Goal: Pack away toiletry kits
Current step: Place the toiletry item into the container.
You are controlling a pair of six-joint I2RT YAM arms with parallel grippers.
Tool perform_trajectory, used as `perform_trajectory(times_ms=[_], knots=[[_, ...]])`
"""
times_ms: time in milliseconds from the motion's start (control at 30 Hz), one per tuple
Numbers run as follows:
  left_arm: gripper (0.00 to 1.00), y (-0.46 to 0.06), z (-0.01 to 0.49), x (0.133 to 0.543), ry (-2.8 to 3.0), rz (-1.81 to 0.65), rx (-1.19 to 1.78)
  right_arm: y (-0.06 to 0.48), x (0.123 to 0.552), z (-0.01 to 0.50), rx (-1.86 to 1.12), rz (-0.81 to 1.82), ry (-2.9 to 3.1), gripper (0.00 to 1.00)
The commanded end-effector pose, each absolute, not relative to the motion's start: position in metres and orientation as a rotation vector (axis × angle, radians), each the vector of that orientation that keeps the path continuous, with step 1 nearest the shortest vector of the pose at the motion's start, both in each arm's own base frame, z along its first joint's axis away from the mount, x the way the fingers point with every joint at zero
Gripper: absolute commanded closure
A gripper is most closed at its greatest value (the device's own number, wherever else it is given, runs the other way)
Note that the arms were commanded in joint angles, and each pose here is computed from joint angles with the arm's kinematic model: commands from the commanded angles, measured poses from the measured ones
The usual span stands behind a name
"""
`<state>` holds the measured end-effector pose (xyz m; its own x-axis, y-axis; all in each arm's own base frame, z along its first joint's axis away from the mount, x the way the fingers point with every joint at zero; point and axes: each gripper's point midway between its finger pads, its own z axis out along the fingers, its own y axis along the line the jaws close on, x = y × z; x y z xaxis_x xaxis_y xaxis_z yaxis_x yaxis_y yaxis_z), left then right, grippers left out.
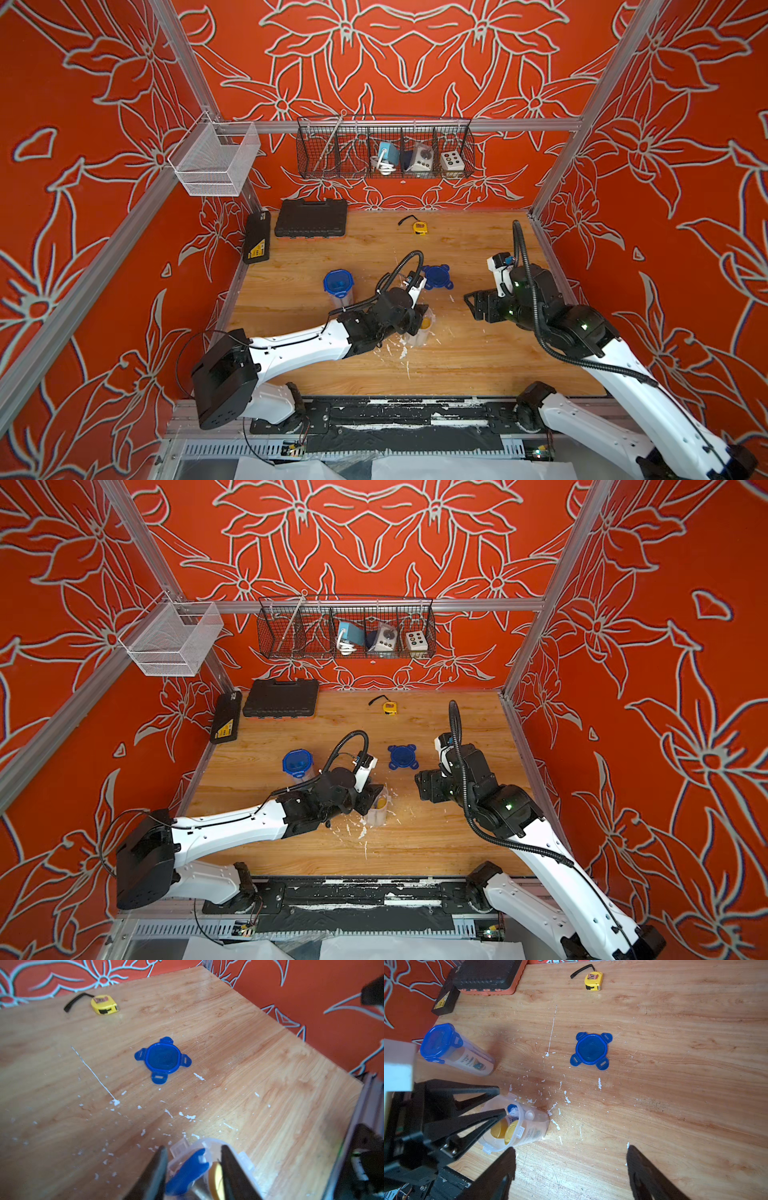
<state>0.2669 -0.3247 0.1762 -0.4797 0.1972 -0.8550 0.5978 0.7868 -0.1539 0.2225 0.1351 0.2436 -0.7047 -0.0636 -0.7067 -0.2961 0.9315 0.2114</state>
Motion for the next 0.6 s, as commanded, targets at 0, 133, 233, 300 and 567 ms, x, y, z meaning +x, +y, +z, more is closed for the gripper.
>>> perform_trajectory(times_ms=[0,133,233,300,567], knots=[[0.45,-0.327,0.198,0.266,2.021,-0.569,0.592,0.127,0.229,0.241,-0.241,0.324,2.354,0.16],[0.35,-0.320,0.222,0.261,2.015,-0.593,0.567,0.127,0.247,0.229,-0.243,0.285,2.405,0.16],[0.28,-0.302,0.237,0.250,2.039,-0.616,0.510,0.129,0.270,0.217,-0.196,0.321,2.453,0.16],[0.22,-0.285,0.243,0.240,2.071,-0.621,0.469,0.128,0.290,0.203,-0.147,0.345,2.517,0.17],[0.13,-0.235,0.262,0.211,2.117,-0.684,0.322,0.153,0.361,0.138,-0.219,0.318,2.745,0.04]])
